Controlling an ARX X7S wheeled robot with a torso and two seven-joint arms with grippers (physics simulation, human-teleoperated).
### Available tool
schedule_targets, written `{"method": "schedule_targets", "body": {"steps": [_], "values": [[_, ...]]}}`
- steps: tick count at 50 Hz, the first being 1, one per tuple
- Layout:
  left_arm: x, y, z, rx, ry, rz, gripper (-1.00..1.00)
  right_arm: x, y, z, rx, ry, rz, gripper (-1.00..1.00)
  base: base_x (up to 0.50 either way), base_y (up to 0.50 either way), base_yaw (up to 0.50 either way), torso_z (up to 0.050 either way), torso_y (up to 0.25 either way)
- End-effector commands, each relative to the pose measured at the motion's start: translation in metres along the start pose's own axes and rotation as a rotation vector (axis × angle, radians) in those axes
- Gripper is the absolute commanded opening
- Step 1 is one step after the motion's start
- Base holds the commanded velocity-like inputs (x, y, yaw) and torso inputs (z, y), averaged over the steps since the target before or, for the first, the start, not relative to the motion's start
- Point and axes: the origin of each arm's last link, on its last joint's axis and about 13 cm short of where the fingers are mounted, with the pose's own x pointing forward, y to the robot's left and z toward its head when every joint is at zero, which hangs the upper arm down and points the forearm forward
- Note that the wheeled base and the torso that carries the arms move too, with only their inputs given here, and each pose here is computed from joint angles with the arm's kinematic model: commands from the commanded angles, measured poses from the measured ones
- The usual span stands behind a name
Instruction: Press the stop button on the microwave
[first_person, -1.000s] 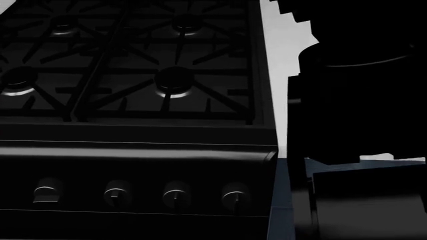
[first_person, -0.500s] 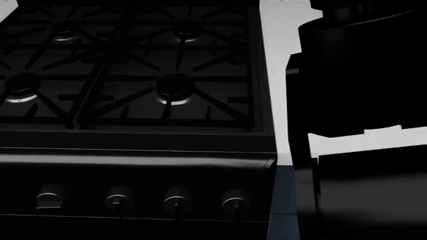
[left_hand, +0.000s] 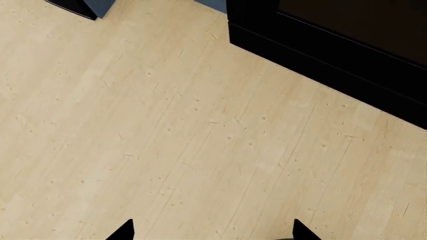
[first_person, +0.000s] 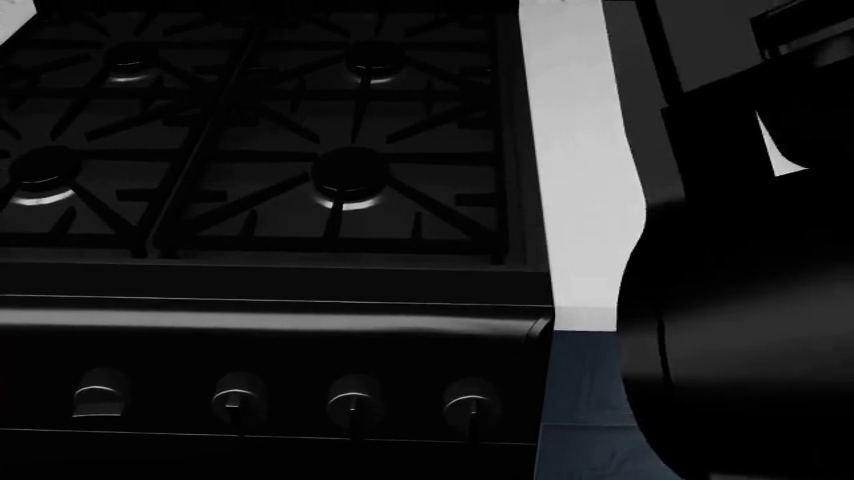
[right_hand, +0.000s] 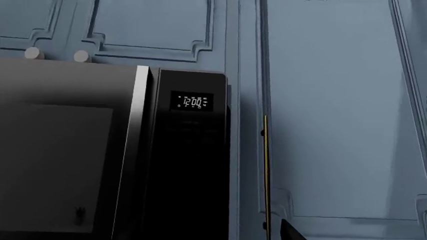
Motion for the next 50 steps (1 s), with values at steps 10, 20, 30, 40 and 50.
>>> {"method": "schedule_targets", "body": {"steps": [10, 20, 30, 40, 50], "values": [[0.000, 0.000, 0.000, 0.000, -0.005, -0.009, 1.00, 0.002, -0.001, -0.007, 0.148, 0.070, -0.058, 1.00, 0.00, 0.00, 0.00, 0.050, 0.059], [0.000, 0.000, 0.000, -0.003, 0.000, -0.010, 1.00, 0.000, 0.006, -0.020, 0.036, 0.068, -0.033, 1.00, 0.33, -0.11, 0.00, 0.050, 0.059], [-0.001, -0.007, -0.004, 0.002, 0.087, -0.033, 1.00, -0.003, 0.016, -0.011, -0.019, 0.019, -0.008, 1.00, 0.26, -0.07, 0.00, 0.050, 0.060], [-0.001, -0.005, -0.001, 0.007, -0.017, -0.003, 1.00, -0.006, 0.023, -0.004, 0.018, 0.005, 0.080, 1.00, 0.12, 0.00, 0.00, 0.050, 0.059], [-0.001, -0.005, -0.001, 0.007, -0.017, -0.003, 1.00, -0.006, 0.022, -0.012, 0.000, 0.028, 0.042, 1.00, 0.10, 0.00, 0.00, 0.050, 0.059]]}}
